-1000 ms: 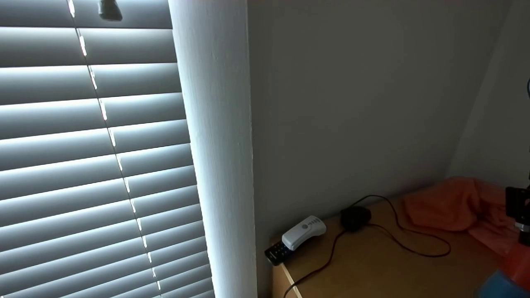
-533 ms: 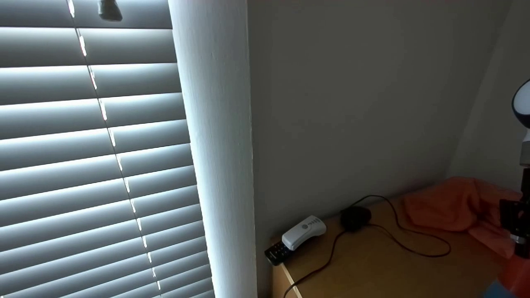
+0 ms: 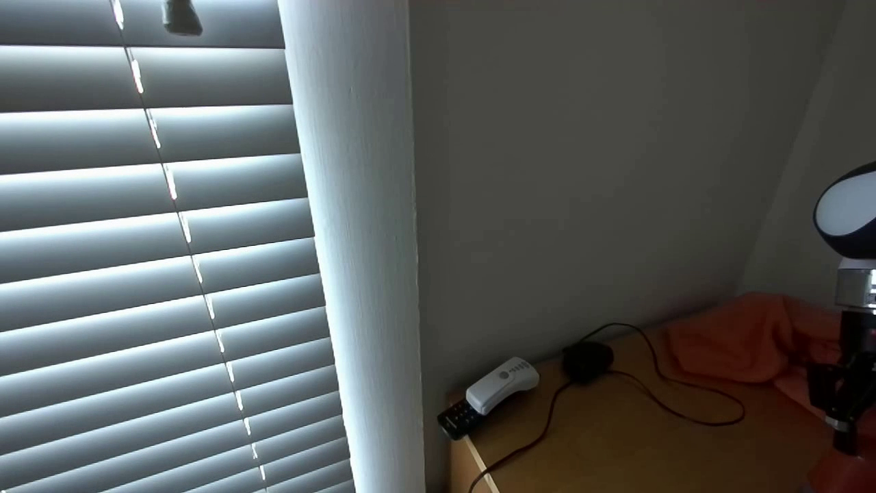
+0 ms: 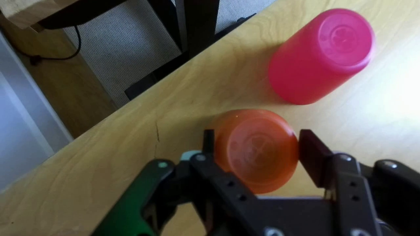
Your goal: Stack the cups into each other starting with the orange cup into blue cup and finally the stacked cups onto the pink cup
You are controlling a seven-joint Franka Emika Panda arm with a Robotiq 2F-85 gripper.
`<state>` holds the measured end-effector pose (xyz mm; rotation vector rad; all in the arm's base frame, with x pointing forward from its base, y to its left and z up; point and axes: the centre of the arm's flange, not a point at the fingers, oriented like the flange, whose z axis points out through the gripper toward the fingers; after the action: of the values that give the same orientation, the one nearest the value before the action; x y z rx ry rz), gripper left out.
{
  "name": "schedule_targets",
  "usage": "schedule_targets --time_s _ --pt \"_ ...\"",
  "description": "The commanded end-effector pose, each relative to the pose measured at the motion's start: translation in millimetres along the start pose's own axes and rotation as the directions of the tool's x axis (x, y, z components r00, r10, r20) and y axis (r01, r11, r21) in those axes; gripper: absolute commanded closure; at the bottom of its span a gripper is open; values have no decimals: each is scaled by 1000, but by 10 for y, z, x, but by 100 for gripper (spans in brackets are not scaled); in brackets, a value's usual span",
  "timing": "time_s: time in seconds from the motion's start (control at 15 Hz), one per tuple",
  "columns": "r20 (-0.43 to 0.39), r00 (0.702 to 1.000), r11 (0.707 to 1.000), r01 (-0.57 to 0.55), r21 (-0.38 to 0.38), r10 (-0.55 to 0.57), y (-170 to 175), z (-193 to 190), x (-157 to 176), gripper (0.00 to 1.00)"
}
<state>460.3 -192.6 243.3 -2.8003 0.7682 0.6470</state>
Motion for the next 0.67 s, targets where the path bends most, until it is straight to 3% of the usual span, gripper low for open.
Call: schedule_targets --time_s 0.0,0.27,0.6 --pt "-4 1000 1000 -2 -19 2 -2 169 194 61" --pt "-3 1000 1000 -5 -17 5 -4 93 168 61" --pt "-1 999 999 37 -34 -37 -20 -257 -115 61"
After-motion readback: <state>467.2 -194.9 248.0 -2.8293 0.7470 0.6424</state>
